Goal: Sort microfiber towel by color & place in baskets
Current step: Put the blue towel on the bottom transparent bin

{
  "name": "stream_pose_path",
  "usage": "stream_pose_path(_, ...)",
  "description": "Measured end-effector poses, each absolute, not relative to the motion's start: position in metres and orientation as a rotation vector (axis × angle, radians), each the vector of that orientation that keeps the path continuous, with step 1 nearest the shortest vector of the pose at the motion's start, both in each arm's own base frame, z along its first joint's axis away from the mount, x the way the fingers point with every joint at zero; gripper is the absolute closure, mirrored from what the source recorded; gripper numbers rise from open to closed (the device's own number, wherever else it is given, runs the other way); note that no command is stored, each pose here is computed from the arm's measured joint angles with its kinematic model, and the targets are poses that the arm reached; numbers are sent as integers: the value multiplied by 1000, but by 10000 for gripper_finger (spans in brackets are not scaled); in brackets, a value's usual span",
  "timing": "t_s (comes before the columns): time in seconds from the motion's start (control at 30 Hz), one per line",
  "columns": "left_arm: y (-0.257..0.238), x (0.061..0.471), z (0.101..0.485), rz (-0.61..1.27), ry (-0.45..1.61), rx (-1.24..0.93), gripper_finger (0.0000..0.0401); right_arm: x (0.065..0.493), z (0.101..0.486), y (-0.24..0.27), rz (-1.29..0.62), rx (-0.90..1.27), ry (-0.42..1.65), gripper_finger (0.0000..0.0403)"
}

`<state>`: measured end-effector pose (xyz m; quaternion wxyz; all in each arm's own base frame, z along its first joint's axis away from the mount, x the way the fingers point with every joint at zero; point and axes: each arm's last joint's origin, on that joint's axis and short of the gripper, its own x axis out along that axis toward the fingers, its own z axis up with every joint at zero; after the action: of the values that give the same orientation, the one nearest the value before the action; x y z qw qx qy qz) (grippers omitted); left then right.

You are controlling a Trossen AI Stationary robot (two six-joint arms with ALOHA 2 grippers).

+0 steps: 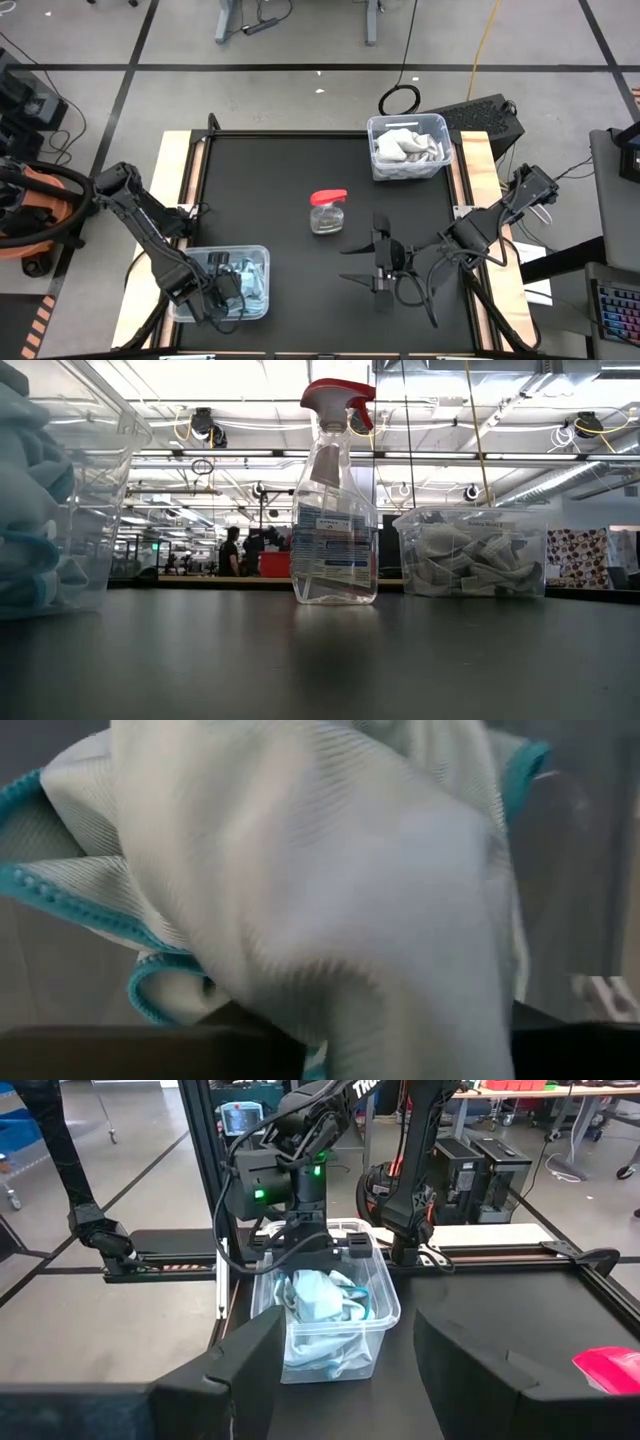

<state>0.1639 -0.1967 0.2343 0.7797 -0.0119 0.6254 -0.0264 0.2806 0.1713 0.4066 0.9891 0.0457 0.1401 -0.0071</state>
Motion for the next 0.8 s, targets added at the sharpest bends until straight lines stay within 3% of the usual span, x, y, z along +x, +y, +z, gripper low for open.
stream_pose_path(0.17, -200, 168, 247, -67, 1311, -42, 202, 281, 407, 171, -14, 90, 282, 193)
stream_pose_path(0.3, -200, 169, 259, -65, 1275, -36, 178, 281, 406, 171, -13, 86, 282, 193)
stream_pose_path(0.8, -192, 162, 306, -80, 1271, -19, 173, 258, 430, 157, -10, 121, 224, 193)
